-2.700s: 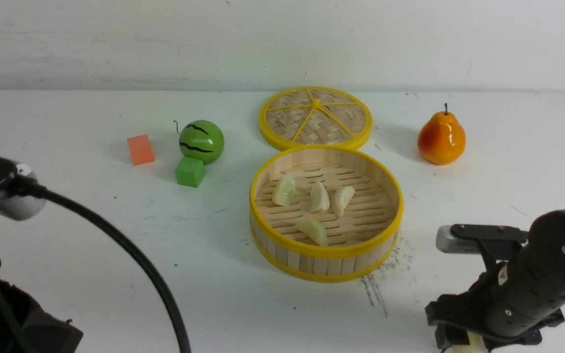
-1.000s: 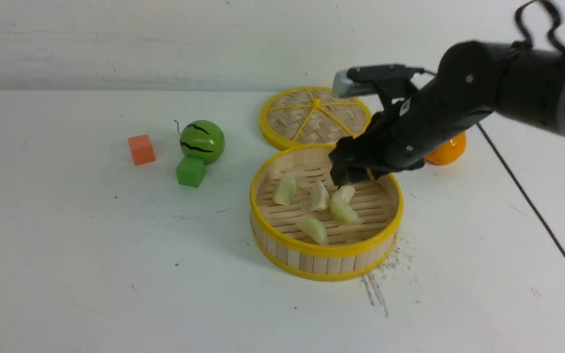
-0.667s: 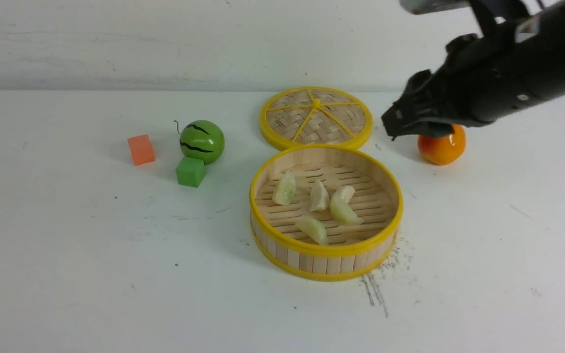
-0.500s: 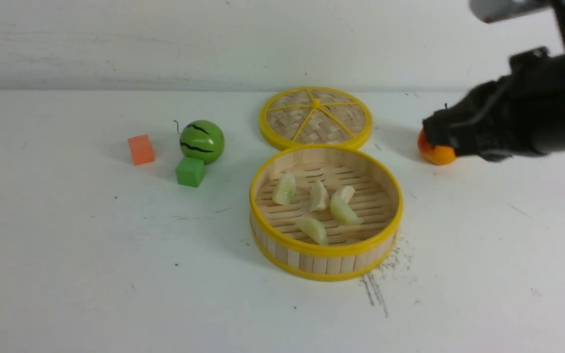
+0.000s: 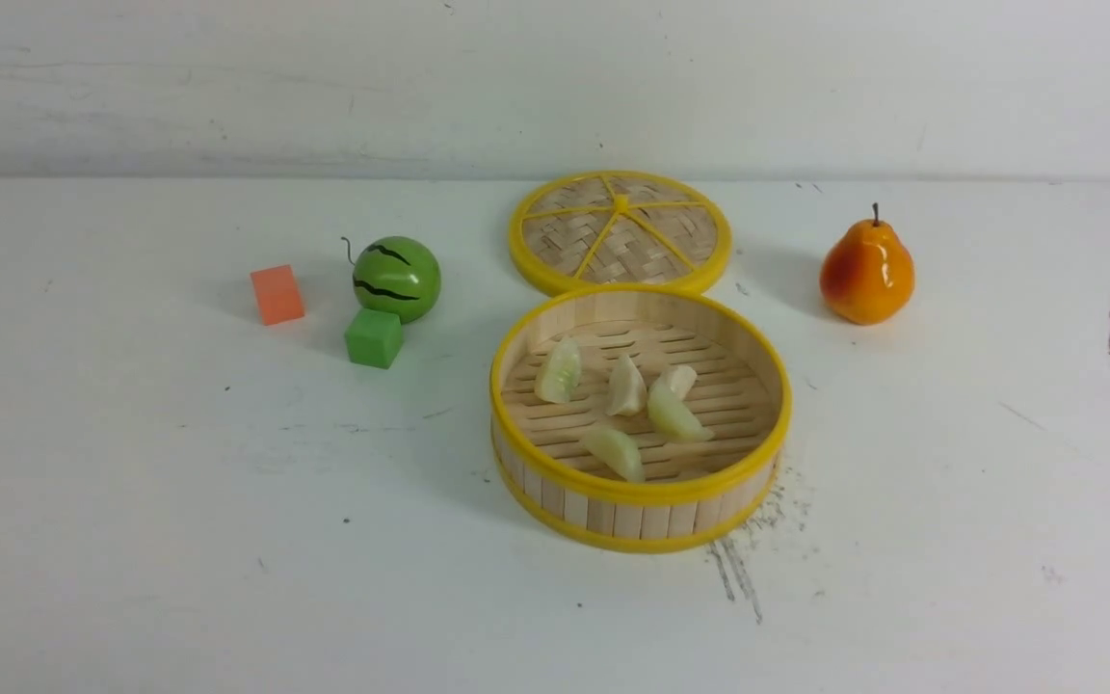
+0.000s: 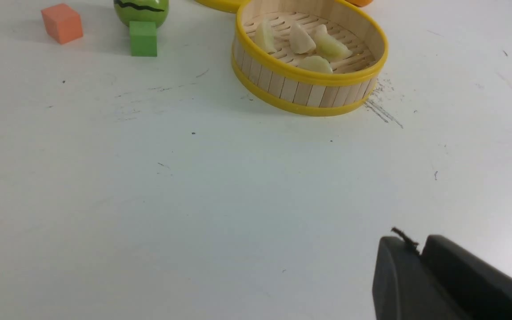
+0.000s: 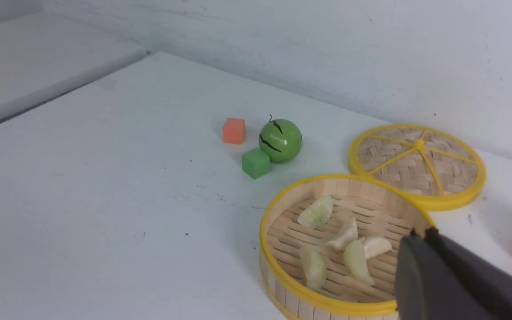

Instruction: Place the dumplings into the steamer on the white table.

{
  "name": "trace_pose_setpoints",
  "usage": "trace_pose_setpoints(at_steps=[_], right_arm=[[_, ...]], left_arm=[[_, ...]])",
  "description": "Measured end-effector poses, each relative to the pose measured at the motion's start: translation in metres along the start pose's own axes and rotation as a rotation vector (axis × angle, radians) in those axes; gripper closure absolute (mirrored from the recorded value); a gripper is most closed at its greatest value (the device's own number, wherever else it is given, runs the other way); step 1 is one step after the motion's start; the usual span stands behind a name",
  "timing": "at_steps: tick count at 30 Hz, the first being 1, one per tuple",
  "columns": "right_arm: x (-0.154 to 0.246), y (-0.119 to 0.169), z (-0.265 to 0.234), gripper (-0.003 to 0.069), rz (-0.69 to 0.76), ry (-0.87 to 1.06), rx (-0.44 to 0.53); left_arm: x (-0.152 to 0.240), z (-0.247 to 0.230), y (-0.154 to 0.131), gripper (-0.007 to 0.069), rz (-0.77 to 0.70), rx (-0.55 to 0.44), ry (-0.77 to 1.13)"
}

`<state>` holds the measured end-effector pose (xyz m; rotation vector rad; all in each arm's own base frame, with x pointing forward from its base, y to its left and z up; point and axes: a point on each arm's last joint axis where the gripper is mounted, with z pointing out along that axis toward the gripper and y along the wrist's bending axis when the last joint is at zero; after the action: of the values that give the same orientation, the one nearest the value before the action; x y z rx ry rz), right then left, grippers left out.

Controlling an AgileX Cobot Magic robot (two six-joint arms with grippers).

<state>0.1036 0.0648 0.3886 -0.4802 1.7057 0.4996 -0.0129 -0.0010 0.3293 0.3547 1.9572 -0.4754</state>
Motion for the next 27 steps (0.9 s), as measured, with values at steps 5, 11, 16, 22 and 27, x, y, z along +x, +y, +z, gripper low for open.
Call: trace_pose_setpoints(at_steps=[5,11,16,22,27], right_arm=[[0.000,0.002,-0.007,0.0677,-0.005,-0.016,-0.003],[0.000,0.002,-0.007,0.0674,-0.005,-0.012,-0.005],[0.005,0.005,-0.016,0.0678,-0.050,0.022,-0.015],[0.032,-0.003,-0.021,0.0680,-0.040,0.018,0.068],[0.081,-0.015,-0.031,0.0680,0.106,-0.114,0.205]], left_arm=[[0.000,0.000,0.000,0.0556,0.000,0.000,0.000],[0.000,0.000,0.000,0.0554,0.000,0.000,0.000],[0.000,0.000,0.000,0.0549,0.000,0.000,0.000],[0.000,0.000,0.000,0.0542,0.000,0.000,0.000],[0.000,0.000,0.000,0.0536,0.000,0.000,0.000]])
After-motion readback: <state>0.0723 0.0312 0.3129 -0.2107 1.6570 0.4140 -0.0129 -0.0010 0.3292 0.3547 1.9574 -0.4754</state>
